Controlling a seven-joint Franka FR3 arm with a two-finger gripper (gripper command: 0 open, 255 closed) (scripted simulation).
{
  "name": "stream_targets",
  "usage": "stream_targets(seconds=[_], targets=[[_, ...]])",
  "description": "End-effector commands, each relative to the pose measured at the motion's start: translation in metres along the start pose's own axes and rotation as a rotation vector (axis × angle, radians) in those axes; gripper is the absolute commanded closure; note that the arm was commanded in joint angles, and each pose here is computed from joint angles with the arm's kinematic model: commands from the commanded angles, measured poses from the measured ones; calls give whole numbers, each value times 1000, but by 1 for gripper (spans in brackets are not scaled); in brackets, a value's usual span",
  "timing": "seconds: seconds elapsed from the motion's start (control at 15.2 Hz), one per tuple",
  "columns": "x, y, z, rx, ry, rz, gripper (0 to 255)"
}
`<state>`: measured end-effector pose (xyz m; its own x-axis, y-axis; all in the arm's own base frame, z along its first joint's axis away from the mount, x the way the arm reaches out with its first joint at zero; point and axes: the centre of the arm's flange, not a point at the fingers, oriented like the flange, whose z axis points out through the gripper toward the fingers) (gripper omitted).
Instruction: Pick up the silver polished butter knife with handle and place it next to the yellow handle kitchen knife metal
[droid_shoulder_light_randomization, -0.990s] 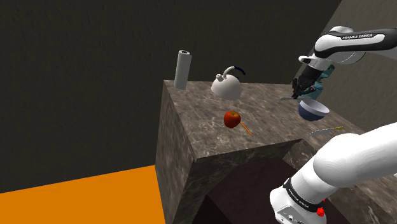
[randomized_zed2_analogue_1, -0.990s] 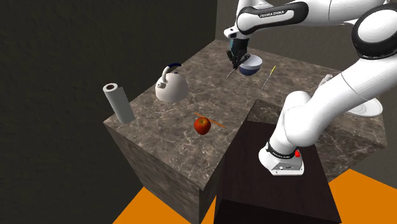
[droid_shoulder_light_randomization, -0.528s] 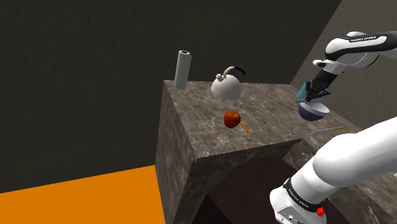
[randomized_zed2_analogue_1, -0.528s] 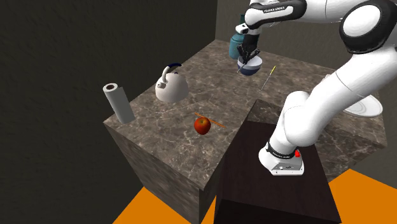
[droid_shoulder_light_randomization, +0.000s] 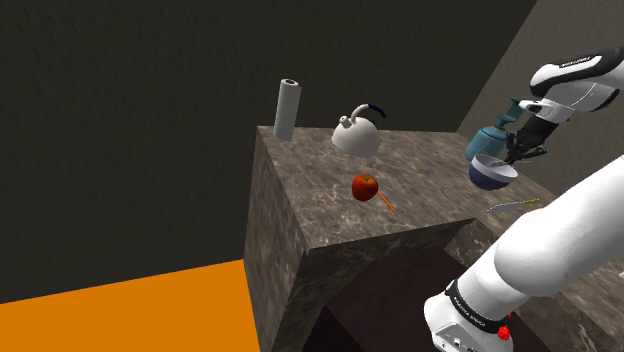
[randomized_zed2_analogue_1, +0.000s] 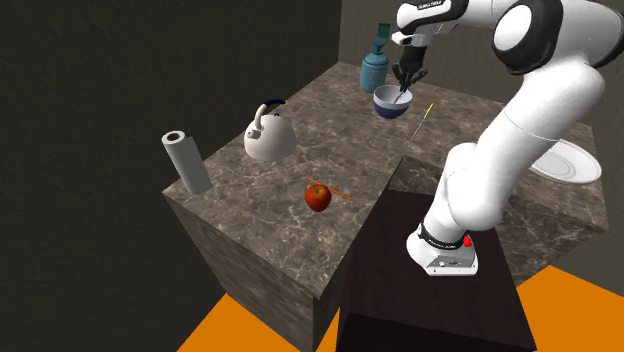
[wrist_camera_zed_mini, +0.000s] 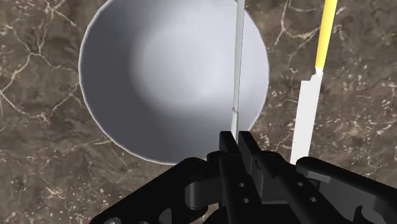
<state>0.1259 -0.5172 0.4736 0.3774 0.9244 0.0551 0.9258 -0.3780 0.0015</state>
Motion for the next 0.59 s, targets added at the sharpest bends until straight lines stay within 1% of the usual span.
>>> stream_targets(seconds=[0.0,0.53], targets=[[-25,-8,-3,-1,-3,-4,255],[-125,-41,-8,-1,-3,-4,255]])
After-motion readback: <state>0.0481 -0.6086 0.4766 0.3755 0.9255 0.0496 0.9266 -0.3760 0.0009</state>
